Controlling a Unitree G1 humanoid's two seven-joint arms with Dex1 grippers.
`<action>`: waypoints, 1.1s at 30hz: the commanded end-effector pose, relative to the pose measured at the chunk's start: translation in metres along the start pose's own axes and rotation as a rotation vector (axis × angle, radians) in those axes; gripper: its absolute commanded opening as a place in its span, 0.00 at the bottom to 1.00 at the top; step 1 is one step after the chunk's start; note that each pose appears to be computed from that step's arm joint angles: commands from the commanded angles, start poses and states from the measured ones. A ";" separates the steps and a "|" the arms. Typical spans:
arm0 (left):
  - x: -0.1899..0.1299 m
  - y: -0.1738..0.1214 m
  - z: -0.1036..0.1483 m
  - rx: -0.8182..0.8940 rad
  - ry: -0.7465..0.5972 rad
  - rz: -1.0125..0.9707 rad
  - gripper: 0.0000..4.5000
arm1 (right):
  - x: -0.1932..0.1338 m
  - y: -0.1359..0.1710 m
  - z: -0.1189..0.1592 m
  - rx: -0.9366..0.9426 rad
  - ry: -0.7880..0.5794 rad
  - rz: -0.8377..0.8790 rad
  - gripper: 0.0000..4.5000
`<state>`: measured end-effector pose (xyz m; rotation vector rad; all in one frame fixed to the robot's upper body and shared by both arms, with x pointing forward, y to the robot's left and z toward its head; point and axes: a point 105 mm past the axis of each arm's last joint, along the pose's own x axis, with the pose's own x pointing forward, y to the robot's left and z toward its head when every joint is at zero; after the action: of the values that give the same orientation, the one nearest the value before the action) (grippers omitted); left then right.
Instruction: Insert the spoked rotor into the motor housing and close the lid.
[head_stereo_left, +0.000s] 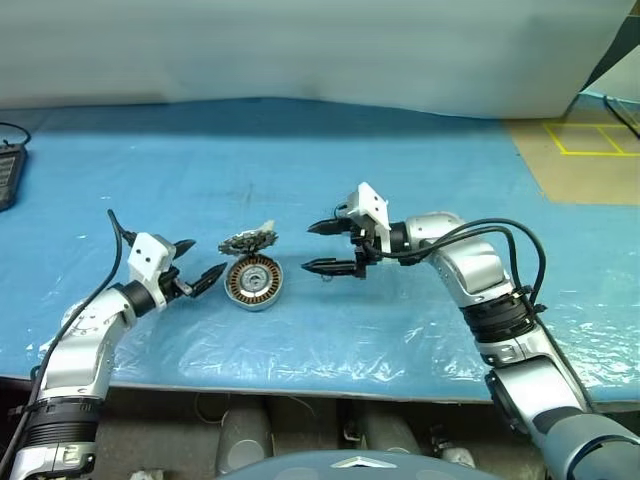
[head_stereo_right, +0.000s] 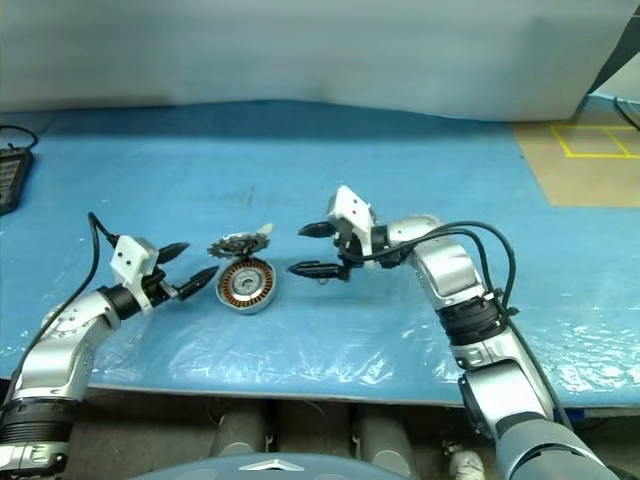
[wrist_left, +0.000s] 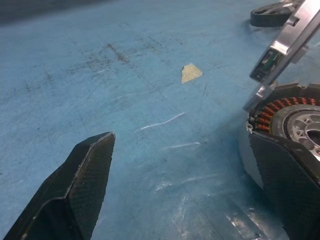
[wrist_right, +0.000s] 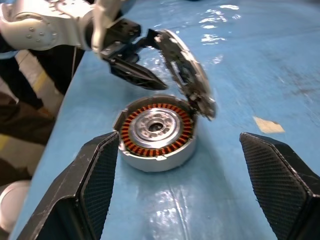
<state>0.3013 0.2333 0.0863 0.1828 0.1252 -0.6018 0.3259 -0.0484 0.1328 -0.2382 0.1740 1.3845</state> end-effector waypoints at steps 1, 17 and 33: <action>-0.016 0.013 0.008 0.042 -0.015 0.037 1.00 | -0.003 -0.012 -0.009 -0.042 -0.056 -0.068 0.90; -0.040 -0.048 0.004 -0.069 -0.047 -0.215 1.00 | -0.004 0.001 -0.043 -0.082 -0.021 -0.003 0.90; -0.023 -0.061 0.018 -0.034 -0.152 -0.245 1.00 | -0.002 -0.005 -0.101 -0.155 0.156 -0.064 0.76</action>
<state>0.2483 0.1986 0.0863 0.0498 0.0735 -0.8464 0.3329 -0.0753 0.0479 -0.4400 0.1511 1.3337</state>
